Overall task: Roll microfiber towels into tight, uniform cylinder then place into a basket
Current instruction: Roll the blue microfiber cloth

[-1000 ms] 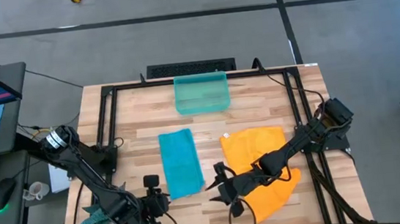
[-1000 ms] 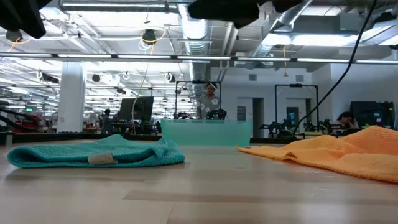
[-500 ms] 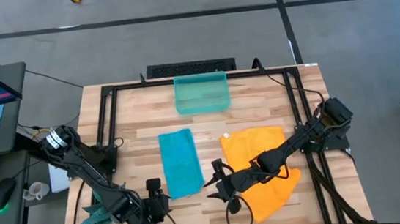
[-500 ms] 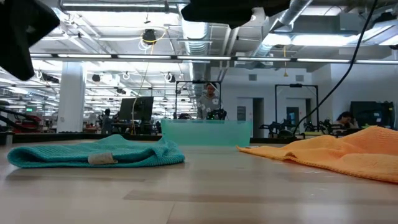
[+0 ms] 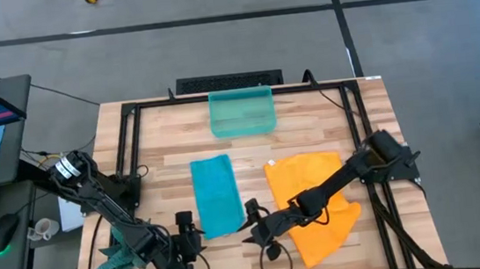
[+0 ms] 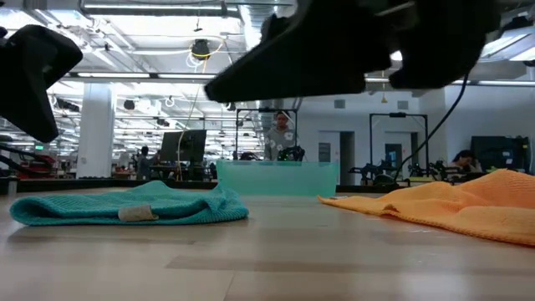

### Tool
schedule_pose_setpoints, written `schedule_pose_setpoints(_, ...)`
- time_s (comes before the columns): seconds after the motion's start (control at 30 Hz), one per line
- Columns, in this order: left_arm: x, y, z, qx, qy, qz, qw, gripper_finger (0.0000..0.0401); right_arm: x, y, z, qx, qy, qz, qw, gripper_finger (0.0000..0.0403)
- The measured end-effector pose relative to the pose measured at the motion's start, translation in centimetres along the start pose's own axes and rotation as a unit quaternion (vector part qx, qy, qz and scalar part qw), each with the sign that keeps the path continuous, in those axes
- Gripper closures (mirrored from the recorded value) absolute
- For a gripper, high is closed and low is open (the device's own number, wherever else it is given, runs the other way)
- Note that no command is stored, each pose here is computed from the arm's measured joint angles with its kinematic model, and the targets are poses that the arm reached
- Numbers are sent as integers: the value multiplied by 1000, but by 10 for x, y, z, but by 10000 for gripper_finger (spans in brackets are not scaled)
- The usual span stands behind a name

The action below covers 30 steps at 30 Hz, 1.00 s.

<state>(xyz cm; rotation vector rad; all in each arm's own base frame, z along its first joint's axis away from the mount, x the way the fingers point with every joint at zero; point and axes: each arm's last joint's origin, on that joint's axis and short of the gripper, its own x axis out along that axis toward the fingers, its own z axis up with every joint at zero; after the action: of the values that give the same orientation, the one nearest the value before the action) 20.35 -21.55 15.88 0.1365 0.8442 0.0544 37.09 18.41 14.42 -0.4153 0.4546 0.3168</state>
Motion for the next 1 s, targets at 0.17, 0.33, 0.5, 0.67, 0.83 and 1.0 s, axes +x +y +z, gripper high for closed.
schedule_pose_setpoints(0.17,5,5,3,15,3,9,1000,207,23,-4,-16,2,30,-1,1000,215)
schedule_pose_setpoints(0.33,23,3,-3,34,33,11,999,207,39,-1,-26,0,52,3,999,213)
schedule_pose_setpoints(0.5,34,0,-10,30,47,20,998,207,38,-1,-30,-2,91,6,996,213)
schedule_pose_setpoints(0.67,34,1,-10,28,46,24,998,207,39,-9,-36,6,108,2,994,213)
schedule_pose_setpoints(0.83,37,1,-12,35,55,24,998,207,40,-18,-41,46,127,0,991,216)
schedule_pose_setpoints(1.0,44,0,-14,31,60,31,997,207,40,-18,-42,52,130,10,990,224)
